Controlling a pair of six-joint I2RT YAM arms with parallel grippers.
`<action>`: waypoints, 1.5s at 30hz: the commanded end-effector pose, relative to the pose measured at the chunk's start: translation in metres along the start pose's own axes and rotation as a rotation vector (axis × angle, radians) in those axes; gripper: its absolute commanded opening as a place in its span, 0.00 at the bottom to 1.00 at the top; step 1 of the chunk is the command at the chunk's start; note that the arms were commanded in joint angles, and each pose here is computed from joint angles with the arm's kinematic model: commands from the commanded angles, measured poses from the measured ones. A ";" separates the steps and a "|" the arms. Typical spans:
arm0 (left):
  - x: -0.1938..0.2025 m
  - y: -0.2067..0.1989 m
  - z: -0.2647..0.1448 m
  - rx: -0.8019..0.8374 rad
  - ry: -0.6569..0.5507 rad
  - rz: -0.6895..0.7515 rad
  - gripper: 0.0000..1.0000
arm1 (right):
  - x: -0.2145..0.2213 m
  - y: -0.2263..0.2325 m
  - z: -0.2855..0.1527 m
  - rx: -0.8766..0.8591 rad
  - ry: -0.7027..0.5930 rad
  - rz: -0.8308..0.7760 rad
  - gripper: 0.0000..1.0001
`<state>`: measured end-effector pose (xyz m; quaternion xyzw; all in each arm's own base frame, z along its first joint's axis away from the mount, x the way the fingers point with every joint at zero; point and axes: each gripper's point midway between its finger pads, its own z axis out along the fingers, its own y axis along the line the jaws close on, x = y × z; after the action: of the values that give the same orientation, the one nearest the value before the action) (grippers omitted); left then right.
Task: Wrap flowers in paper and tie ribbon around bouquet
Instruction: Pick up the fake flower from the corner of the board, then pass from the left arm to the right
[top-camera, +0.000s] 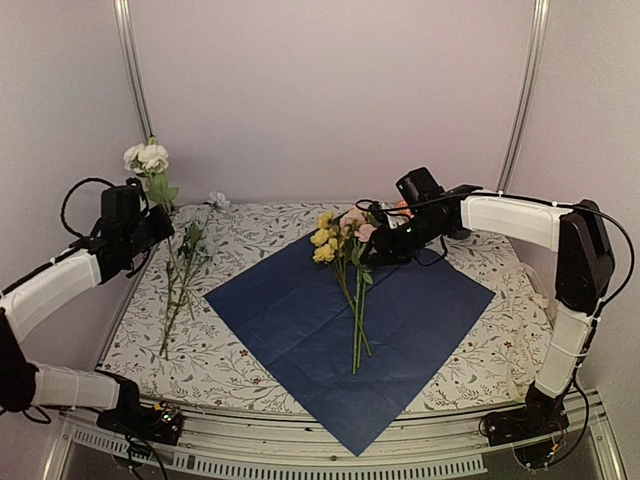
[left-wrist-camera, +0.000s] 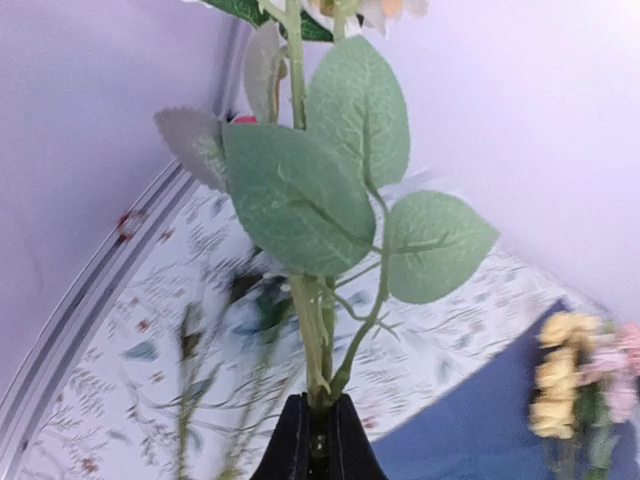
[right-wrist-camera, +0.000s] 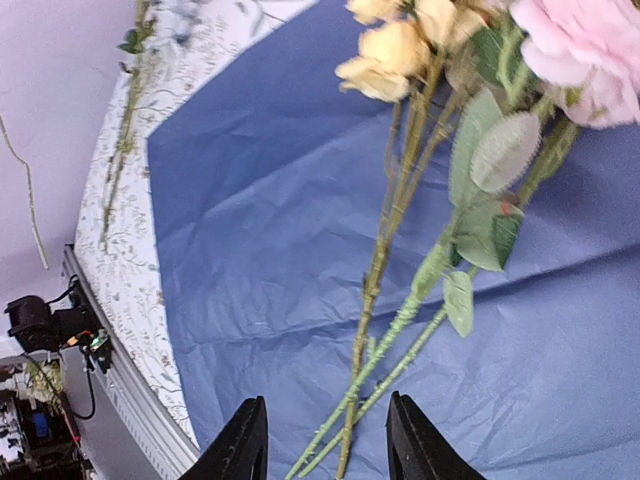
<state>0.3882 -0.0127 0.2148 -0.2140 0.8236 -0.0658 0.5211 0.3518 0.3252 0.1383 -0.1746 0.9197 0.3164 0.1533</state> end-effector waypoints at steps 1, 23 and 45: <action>-0.048 -0.120 -0.095 0.523 -0.292 0.051 0.00 | -0.028 0.103 -0.054 -0.306 -0.172 -0.276 0.42; -0.004 -0.317 -0.293 1.609 -0.322 0.062 0.00 | -0.018 0.295 -0.119 -0.884 -0.431 -0.708 0.31; 0.059 -0.141 -0.049 0.320 0.105 0.147 0.99 | -0.018 0.004 0.009 -0.129 -0.046 0.087 0.00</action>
<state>0.3569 -0.2214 0.3054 -0.0076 0.7634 -0.2778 0.5830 0.3711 0.3639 0.2211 -0.1819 0.8347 0.4657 0.2307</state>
